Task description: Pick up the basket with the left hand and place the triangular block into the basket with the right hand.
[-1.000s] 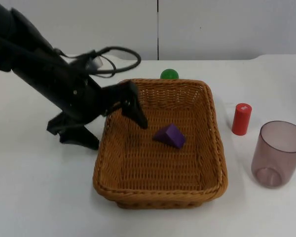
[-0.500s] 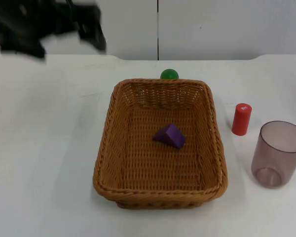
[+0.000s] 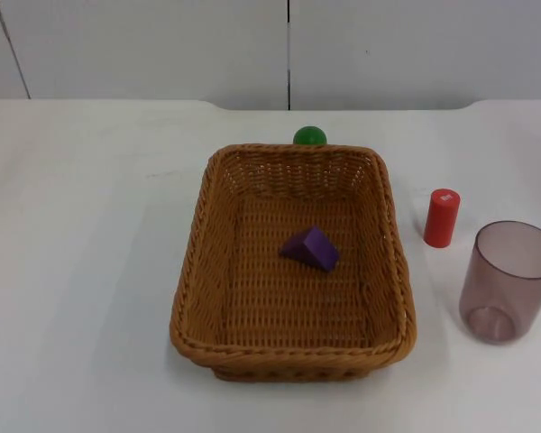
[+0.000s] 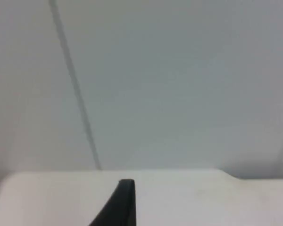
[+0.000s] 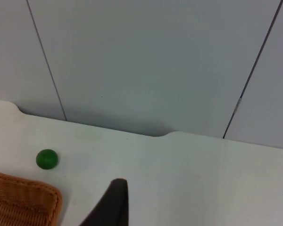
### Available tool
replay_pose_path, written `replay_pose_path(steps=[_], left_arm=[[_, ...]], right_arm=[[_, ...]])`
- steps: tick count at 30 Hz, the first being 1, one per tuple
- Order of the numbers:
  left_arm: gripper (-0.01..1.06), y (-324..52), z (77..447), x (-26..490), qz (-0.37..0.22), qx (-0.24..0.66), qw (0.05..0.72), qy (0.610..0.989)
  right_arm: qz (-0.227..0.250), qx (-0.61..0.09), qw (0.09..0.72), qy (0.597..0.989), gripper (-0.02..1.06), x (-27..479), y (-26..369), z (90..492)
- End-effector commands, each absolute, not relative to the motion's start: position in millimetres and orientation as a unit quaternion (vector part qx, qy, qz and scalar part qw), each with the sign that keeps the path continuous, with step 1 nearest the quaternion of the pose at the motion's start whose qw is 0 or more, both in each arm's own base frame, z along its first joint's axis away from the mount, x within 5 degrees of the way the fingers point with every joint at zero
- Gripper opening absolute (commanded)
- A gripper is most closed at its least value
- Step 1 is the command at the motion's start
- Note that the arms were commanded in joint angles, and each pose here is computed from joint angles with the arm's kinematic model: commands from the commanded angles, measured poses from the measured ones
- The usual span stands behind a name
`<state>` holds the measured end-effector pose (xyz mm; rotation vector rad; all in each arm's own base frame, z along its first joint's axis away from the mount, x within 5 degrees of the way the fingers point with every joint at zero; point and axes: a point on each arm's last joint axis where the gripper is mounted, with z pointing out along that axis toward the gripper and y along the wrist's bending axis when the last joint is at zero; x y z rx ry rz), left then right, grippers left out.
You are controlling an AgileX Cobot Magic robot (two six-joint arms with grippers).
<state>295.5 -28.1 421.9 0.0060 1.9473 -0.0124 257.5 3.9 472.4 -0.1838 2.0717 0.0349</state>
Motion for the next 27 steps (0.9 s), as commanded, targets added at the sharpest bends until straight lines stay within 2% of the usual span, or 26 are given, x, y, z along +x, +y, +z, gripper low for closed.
replay_pose_path(steps=[1, 3, 11, 18, 20, 27], left_arm=[[1.05, -21.8, 434.3, 292.6, 0.016, 0.001, 0.574, 0.818], [1.05, -21.0, 444.3, 291.6, 0.019, 0.001, 0.586, 0.81], [1.05, -21.0, 446.8, 289.8, 0.016, -0.001, 0.589, 0.808], [1.05, -22.0, 453.0, 288.7, 0.006, -0.003, 0.608, 0.794], [1.05, -22.3, 452.9, 288.8, 0.001, -0.006, 0.608, 0.794], [1.05, -23.3, 447.1, 285.9, -0.01, -0.012, 0.577, 0.817]], right_arm=[[0.013, -0.076, 0.51, 0.857, 1.05, 252.9, 3.3, 475.5], [0.014, -0.075, 0.51, 0.857, 1.05, 252.9, 3.3, 475.5], [0.015, -0.064, 0.509, 0.858, 1.05, 252.8, 2.1, 475.2], [-0.003, -0.062, 0.542, 0.838, 1.05, 256.2, -0.5, 481.5], [0.002, -0.049, 0.574, 0.817, 1.05, 258.9, -0.7, 488.1], [0.008, -0.041, 0.578, 0.815, 1.05, 259.1, -0.8, 489.2]])
